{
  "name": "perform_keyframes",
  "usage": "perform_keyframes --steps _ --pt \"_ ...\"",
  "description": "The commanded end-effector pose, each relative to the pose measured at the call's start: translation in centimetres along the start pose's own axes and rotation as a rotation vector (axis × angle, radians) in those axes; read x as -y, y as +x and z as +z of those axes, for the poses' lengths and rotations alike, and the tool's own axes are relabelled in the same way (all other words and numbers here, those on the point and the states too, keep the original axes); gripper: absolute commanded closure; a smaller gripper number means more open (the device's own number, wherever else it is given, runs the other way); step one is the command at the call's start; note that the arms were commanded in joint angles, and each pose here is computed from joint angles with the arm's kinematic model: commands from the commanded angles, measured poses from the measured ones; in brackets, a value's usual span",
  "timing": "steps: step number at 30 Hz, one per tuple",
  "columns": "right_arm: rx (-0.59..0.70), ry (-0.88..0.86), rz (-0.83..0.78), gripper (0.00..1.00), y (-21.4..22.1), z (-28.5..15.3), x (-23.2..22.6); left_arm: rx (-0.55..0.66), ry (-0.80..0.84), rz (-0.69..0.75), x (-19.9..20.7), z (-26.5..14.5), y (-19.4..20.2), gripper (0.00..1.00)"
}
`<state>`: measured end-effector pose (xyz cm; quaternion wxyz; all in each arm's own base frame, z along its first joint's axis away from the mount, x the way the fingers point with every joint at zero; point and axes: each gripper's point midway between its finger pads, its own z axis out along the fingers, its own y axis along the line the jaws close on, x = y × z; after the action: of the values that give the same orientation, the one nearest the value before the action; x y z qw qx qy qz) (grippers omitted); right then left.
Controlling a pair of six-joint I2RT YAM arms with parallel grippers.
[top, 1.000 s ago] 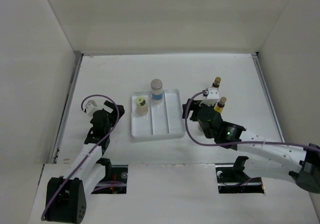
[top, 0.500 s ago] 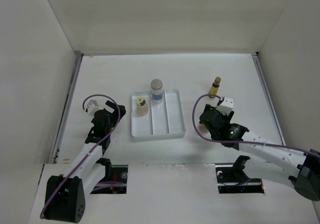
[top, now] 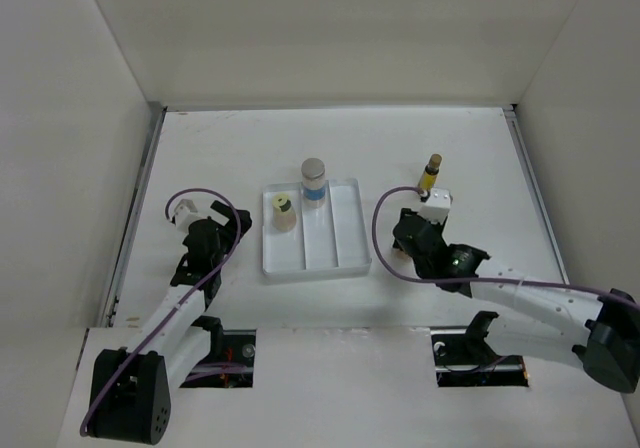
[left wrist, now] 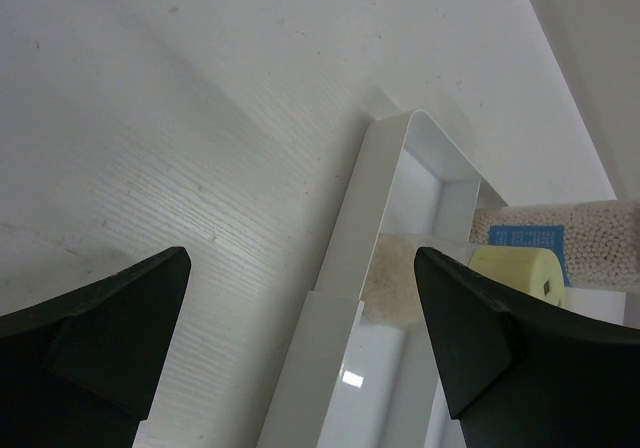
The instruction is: Organize the condiment bottles
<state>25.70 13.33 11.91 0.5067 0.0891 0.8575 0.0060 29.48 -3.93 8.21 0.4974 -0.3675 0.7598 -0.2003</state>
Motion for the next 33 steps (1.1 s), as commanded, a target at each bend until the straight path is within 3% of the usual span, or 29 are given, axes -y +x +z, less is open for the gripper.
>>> perform_keyframes --steps 1,9,16,21,24,27,30,33 --pt "0.162 -0.168 0.069 0.58 -6.4 -2.8 -5.3 0.044 0.044 -0.009 1.4 0.2 -1.3 0.00" --pt "0.139 -0.605 0.019 0.59 -6.9 -7.5 -22.5 0.035 0.037 -0.006 1.1 0.2 -1.0 0.00" --pt "0.096 -0.714 -0.101 0.58 -3.0 -7.7 -31.1 0.048 0.027 -0.013 0.4 -0.1 -1.3 0.00" --pt "0.035 -0.702 -0.161 0.54 0.7 -6.1 -32.7 0.047 0.026 -0.017 0.4 0.0 -1.3 0.00" --pt "0.023 -0.687 -0.183 0.40 1.6 -5.9 -32.9 0.055 0.027 -0.020 0.3 0.0 -1.4 0.00" --pt "0.050 -0.698 -0.164 0.25 -0.2 -7.0 -32.4 0.050 0.031 -0.015 0.5 0.0 -1.4 0.00" --pt "0.100 -0.688 -0.110 0.22 -3.3 -8.2 -29.8 0.052 0.031 -0.020 0.5 0.0 -1.4 0.00" --pt "0.173 -0.597 -0.027 0.22 -7.4 -7.4 -23.8 0.047 0.036 -0.013 0.8 0.0 -1.4 0.00"
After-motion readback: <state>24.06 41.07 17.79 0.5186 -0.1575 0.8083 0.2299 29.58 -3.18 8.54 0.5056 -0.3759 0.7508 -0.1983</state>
